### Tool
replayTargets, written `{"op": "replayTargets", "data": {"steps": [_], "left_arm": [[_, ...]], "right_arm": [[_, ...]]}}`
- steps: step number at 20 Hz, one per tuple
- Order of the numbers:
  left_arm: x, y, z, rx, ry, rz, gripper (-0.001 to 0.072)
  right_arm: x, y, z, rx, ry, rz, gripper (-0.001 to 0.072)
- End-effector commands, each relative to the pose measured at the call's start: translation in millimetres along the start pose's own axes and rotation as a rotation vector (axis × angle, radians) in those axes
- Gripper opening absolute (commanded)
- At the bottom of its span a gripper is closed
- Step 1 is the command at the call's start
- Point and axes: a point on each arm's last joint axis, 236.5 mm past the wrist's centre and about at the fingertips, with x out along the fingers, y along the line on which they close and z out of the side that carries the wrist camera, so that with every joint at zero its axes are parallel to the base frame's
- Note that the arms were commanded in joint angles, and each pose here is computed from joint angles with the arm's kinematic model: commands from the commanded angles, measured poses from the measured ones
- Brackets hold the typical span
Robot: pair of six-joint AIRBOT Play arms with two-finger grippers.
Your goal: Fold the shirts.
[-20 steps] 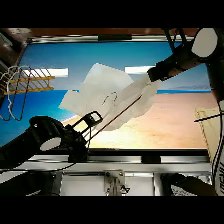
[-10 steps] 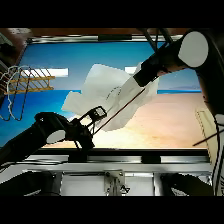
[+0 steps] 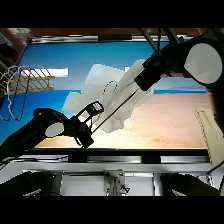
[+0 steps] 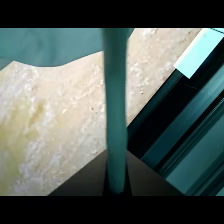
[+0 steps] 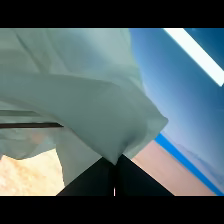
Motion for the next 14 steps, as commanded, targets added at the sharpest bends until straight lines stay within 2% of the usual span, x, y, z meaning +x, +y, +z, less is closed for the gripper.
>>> {"op": "replayTargets", "data": {"steps": [1,3,8,13,14], "left_arm": [[-4,-7,14,0.072,-0.062,-0.001,0.0046],[-5,-11,29,0.037,-0.124,-0.016,0.0046],[-8,-12,40,-0.065,-0.174,-0.068,0.0046],[-10,-18,43,-0.096,-0.189,-0.111,0.0046],[-11,-21,45,-0.102,-0.192,-0.122,0.0045]], "right_arm": [[6,44,9,-0.005,-0.016,0.161,0.0050],[10,66,15,-0.049,-0.013,0.194,0.0050],[5,75,10,-0.133,0.029,0.131,0.0050],[8,60,-11,-0.045,0.117,0.101,0.0051],[9,61,-11,-0.031,0.119,0.106,0.0071]]}}
